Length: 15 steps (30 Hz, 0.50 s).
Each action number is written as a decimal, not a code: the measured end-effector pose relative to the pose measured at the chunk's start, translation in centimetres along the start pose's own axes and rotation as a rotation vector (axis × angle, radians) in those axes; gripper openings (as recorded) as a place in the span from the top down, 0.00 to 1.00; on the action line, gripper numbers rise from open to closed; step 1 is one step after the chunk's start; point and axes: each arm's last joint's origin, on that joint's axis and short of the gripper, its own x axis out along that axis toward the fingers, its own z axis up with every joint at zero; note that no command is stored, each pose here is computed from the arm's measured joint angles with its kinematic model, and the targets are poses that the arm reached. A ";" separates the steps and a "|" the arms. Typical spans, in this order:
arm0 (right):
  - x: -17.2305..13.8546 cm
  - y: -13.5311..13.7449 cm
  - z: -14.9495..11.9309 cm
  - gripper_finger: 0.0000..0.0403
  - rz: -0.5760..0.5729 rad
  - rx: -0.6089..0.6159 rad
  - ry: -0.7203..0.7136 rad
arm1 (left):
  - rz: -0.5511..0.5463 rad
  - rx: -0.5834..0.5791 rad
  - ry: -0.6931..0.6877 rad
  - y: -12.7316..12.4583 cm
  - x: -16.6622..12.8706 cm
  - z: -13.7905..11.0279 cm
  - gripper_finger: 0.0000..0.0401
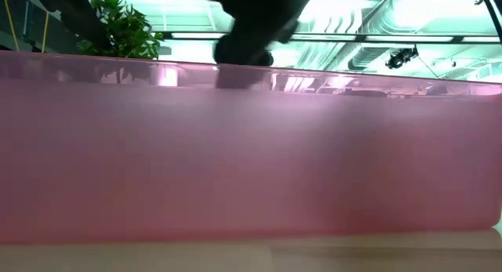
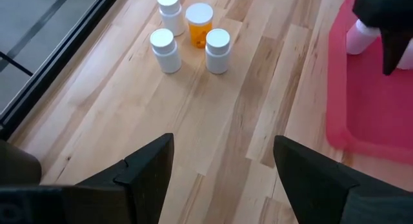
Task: Pick and place pill bottles into a basket
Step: Put the white pill bottle into the red bin
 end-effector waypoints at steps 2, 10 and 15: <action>-0.9 -0.6 0.8 0.13 -0.055 -0.038 -0.021 | 0.000 0.010 0.000 0.0 0.0 0.0 0.26; -6.2 -3.0 3.1 0.13 -0.386 -0.161 0.023 | -0.003 0.015 -0.008 0.0 0.0 0.1 0.26; -10.1 -4.8 3.9 0.14 -0.598 -0.139 0.067 | 0.005 0.015 -0.011 0.0 0.0 0.1 0.26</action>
